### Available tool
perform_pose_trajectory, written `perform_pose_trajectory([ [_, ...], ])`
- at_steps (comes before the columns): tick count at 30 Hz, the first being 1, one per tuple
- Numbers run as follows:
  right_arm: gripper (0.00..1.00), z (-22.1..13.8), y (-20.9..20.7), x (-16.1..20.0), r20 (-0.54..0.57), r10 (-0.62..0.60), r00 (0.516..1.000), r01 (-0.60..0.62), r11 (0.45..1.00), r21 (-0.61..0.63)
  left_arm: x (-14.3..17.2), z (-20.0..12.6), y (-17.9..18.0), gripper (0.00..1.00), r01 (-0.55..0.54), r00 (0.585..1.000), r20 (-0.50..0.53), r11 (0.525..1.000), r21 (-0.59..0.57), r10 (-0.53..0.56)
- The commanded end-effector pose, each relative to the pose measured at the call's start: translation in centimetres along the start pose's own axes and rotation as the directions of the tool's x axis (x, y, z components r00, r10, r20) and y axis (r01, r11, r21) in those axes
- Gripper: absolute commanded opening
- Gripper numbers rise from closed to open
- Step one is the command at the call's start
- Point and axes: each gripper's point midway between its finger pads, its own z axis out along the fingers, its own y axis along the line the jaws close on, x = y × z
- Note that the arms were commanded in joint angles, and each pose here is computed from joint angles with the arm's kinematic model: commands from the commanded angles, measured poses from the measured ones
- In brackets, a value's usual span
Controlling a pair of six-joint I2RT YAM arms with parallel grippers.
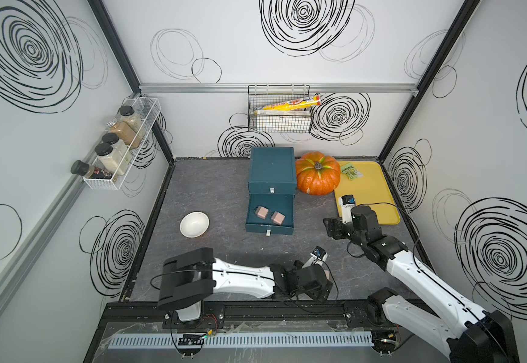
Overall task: Place the plugs into the drawer by color
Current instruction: Pick up the plug from the center of the board, then place the plug in the drawer.
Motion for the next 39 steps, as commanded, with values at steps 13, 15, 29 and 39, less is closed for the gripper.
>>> perform_pose_trajectory([
  [13, 0.71, 0.0, -0.1, 0.1, 0.053, 0.02, 0.998, -0.019, 1.0, -0.025, 2.4, 5.4, 3.0, 0.85, -0.07, 0.988, -0.154, 0.96, -0.273, 0.028],
  [15, 0.71, 0.0, 0.0, 0.2, 0.053, 0.019, 0.998, -0.017, 0.999, -0.029, 2.5, 5.6, 2.7, 0.78, -0.071, 0.987, -0.159, 0.964, -0.257, 0.03],
  [29, 0.71, -0.5, 0.3, 0.0, 0.087, 0.01, 0.996, -0.005, 0.998, -0.056, -2.1, -1.9, 3.7, 0.22, -0.123, 0.991, -0.086, 0.97, -0.212, 0.107],
  [39, 0.7, -1.2, 2.9, -0.5, 0.128, 0.006, 0.992, 0.021, 0.978, -0.208, -16.0, -17.3, 9.8, 0.2, -0.242, 0.915, 0.212, 0.889, -0.389, 0.342],
])
